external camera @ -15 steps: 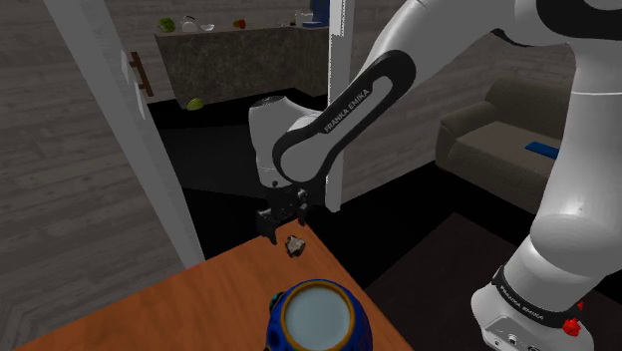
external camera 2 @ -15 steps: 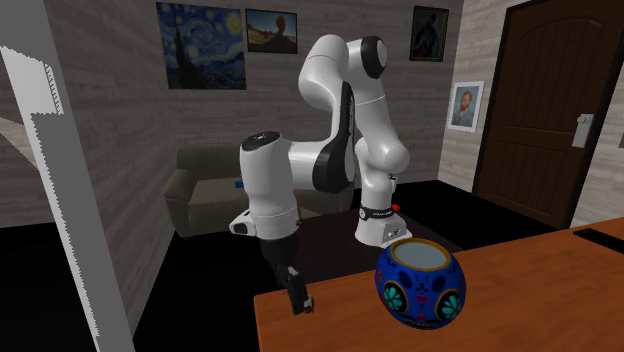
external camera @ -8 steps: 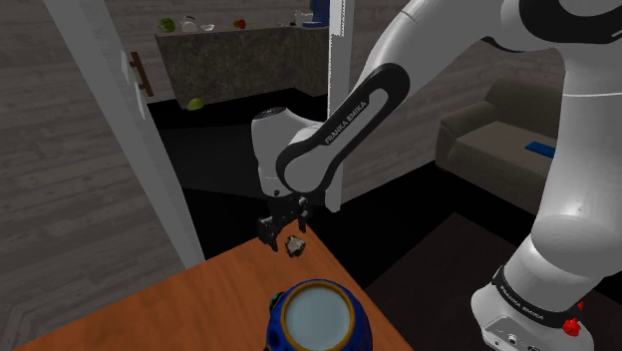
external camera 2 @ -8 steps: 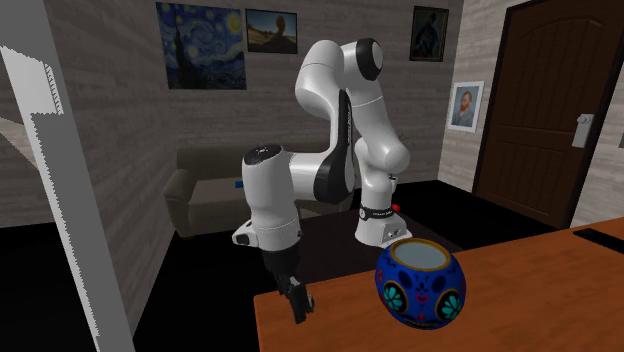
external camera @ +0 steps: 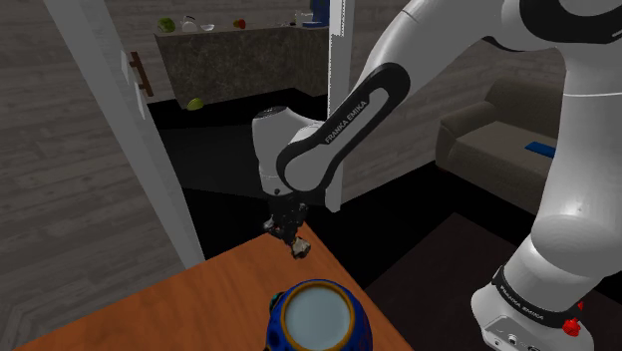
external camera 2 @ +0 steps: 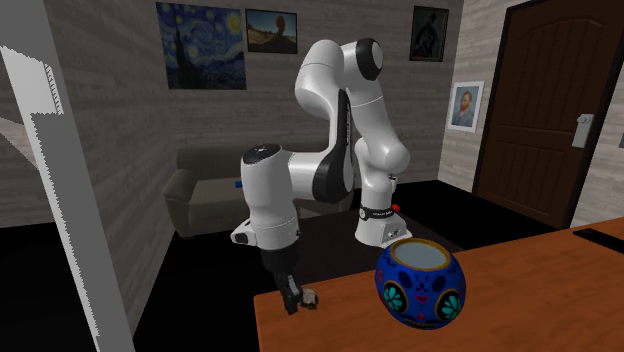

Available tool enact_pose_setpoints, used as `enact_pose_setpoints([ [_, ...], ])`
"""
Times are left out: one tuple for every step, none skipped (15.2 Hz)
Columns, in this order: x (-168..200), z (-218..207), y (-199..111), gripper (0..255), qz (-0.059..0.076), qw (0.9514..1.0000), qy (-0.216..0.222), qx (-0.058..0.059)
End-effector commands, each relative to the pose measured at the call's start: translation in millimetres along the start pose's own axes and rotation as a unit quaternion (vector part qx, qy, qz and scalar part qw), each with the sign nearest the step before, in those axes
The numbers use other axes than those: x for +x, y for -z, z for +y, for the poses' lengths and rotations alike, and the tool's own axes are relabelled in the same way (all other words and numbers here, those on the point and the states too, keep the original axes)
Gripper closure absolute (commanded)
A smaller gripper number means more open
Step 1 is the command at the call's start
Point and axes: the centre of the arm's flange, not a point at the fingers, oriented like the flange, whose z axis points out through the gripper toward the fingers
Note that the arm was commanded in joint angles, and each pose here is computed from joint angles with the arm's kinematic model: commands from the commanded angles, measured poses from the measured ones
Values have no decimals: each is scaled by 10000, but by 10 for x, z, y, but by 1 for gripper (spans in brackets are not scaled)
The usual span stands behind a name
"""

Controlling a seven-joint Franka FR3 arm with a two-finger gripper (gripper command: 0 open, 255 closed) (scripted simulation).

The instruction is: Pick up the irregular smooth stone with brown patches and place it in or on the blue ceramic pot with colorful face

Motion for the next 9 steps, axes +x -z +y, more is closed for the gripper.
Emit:
enact_pose_setpoints([
  [-17,-30,-16,255,-13,10000,28,15],
  [-20,-25,-19,255,-13,10000,28,16],
  [-32,-15,-11,255,-13,10000,28,15],
  [-30,-16,-10,255,-13,10000,28,15],
  [-27,-15,-12,255,-14,10000,28,16],
  [-22,-10,-8,255,-8,10000,21,13],
  [-22,-10,-8,0,-8,10000,21,13],
  [-151,29,53,0,35,9999,-83,100],
  [-283,66,113,0,78,9996,-187,187],
])
